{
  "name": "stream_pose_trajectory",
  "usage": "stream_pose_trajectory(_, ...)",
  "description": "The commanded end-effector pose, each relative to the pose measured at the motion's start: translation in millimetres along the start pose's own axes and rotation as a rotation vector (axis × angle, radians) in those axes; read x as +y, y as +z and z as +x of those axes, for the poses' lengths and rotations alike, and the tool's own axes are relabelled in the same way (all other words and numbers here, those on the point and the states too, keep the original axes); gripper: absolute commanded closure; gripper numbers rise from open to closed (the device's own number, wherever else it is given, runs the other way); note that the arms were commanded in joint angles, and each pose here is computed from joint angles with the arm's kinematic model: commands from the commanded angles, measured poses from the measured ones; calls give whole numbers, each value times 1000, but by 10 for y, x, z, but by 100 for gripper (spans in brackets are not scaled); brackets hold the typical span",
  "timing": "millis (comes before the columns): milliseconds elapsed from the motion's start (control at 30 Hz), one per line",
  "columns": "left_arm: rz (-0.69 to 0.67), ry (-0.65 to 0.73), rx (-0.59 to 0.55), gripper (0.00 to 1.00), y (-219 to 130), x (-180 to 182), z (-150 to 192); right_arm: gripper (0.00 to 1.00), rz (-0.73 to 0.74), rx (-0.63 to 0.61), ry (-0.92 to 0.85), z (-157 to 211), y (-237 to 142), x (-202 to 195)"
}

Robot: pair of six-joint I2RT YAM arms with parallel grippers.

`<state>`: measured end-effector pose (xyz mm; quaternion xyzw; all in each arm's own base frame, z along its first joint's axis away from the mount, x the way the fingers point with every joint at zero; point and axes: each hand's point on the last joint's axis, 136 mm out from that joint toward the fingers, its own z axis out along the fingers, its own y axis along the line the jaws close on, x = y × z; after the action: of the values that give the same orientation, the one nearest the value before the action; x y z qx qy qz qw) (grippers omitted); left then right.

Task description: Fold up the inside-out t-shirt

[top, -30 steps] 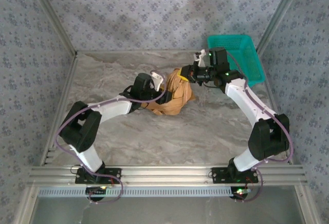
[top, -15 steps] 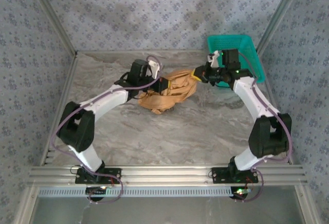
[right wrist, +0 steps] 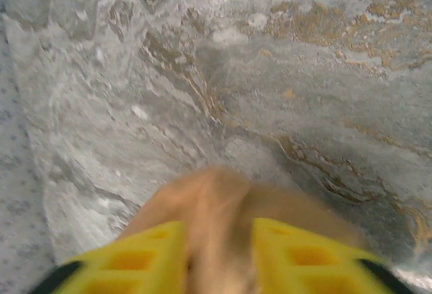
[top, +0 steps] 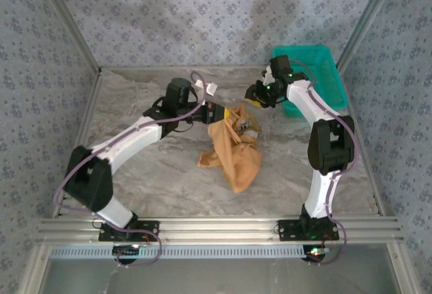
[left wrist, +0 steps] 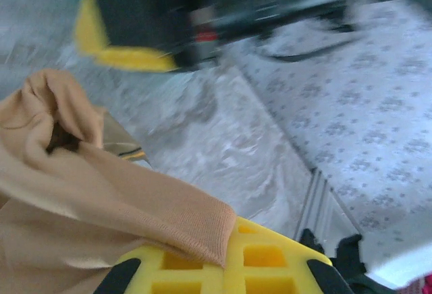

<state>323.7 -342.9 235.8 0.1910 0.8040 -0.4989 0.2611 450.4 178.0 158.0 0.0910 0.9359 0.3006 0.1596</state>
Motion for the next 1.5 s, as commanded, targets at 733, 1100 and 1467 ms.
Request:
stream_pose_trajectory(733, -67, -114, -45, 100, -170, 239, -88, 77, 327, 237, -182, 1332, 700, -550)
stream_pose_trajectory(1100, -272, -151, -230, 100, -1074, 822, -328, 100, -17, -155, -65, 460, -902, 214)
stream_pose_trajectory(1467, -459, -373, -265, 100, -1338, 1869, 310, 100, -40, -195, 158, 512, -1145, -585)
